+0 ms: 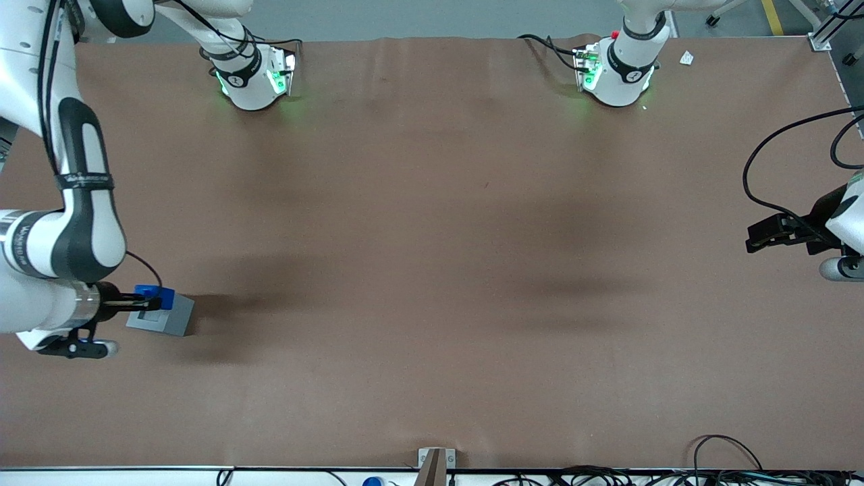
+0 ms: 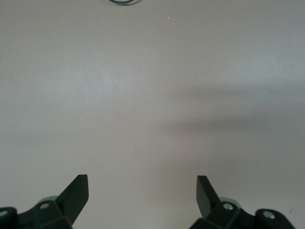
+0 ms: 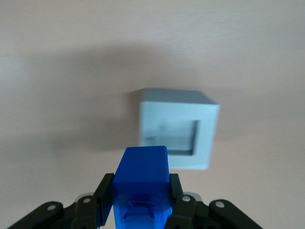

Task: Insert blue part into gray base with right arm
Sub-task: 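Carry the blue block over the gray base's recess, then lower the blue block into the recess and open the right gripper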

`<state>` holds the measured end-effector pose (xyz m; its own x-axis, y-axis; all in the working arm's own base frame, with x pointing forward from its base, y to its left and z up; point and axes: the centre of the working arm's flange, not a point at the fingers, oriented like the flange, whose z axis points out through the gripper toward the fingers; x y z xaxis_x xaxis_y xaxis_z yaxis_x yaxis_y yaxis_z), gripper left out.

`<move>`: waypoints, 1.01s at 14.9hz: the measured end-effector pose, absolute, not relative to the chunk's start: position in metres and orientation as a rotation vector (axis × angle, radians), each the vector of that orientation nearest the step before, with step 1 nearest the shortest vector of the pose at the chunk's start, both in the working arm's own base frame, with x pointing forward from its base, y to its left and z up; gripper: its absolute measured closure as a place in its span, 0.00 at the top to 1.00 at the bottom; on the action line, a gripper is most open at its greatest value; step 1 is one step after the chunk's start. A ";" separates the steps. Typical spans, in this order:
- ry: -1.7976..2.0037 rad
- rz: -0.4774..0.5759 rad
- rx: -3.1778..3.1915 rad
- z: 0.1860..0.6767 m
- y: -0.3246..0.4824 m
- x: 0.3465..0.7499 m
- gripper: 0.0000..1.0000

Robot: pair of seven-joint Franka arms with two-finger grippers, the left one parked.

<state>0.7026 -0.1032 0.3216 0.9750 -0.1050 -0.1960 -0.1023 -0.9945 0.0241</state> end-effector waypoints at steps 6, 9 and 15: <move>-0.233 -0.288 3.115 0.302 -0.123 0.710 0.51; -0.235 -0.276 3.116 0.301 -0.123 0.714 0.51; -0.331 -0.256 3.185 0.291 -0.132 0.716 0.51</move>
